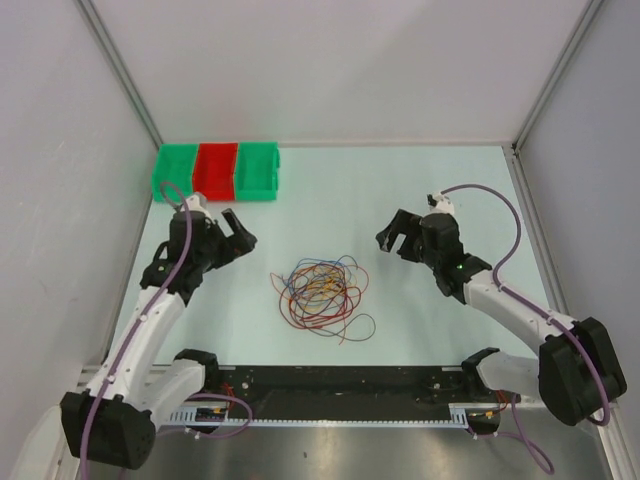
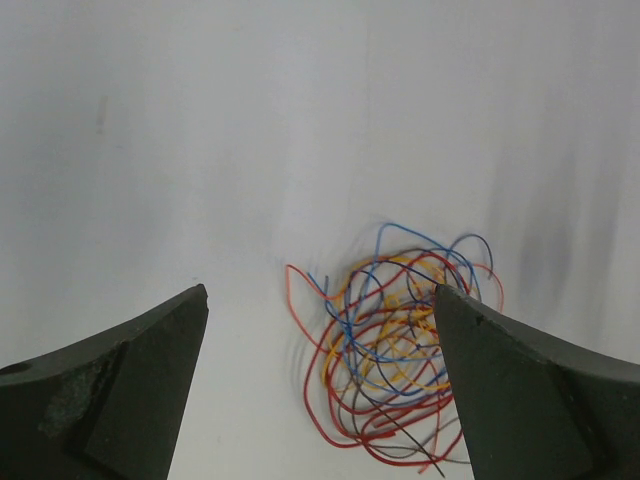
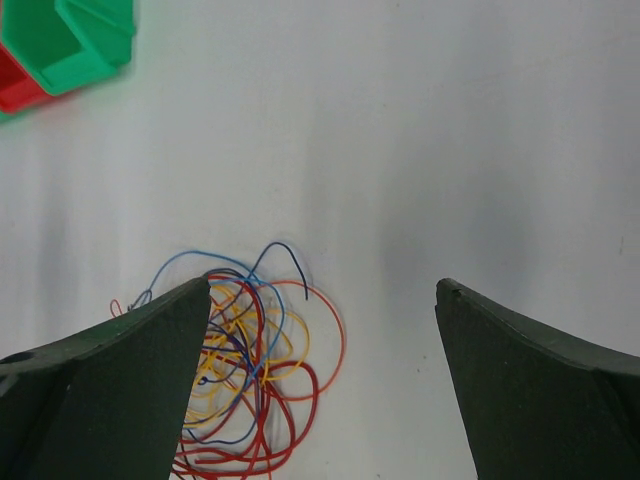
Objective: Untangle the cables
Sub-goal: Untie the cable.
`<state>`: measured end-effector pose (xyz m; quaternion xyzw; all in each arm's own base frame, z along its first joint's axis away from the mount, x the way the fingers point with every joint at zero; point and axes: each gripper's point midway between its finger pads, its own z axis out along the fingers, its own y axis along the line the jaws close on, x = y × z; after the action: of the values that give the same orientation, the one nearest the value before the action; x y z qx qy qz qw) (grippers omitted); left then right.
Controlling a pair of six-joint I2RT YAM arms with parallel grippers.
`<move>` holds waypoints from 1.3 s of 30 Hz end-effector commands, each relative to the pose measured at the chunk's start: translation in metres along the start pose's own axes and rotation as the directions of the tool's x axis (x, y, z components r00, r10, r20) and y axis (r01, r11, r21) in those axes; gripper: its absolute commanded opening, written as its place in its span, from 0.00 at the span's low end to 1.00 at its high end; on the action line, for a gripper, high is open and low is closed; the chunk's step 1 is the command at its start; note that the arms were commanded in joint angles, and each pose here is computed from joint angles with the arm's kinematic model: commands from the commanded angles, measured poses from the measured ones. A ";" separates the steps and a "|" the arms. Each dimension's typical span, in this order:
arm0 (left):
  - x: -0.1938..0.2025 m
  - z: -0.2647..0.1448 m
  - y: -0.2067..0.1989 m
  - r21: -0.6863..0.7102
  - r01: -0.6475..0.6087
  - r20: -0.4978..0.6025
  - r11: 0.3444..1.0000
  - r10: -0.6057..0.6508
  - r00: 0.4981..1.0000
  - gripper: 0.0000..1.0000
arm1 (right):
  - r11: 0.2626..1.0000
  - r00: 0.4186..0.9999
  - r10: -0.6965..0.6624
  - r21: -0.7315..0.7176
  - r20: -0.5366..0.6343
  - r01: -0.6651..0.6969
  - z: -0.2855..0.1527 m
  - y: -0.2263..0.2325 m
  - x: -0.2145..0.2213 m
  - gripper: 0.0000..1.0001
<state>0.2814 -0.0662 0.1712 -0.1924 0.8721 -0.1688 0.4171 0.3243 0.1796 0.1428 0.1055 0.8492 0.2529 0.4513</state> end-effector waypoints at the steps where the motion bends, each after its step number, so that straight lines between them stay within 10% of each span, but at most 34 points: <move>1: 0.006 -0.004 -0.034 0.066 0.007 -0.032 0.998 -0.005 0.999 1.00 | 0.999 1.000 -0.009 0.053 -0.012 0.009 -0.007 0.000 0.000 1.00; 9: 0.068 0.024 -0.084 0.196 0.040 -0.182 0.980 -0.004 0.983 0.96 | 0.996 0.996 -0.031 0.083 -0.087 0.038 0.007 -0.004 0.033 0.99; 21: 0.102 0.051 -0.124 0.293 0.493 -0.359 0.819 -0.384 0.851 0.87 | 0.995 0.988 -0.049 0.084 -0.146 0.062 0.032 -0.027 0.073 0.98; 39: 0.117 0.079 -0.155 0.285 0.520 -0.400 0.805 -0.393 0.828 0.73 | 0.997 0.987 -0.064 0.036 -0.149 0.070 0.036 -0.024 0.078 0.98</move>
<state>0.2896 -0.2495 0.0868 -0.2903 0.8286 -0.4242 0.2220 0.3058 0.2009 0.0566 0.0742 0.8942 0.2212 0.3820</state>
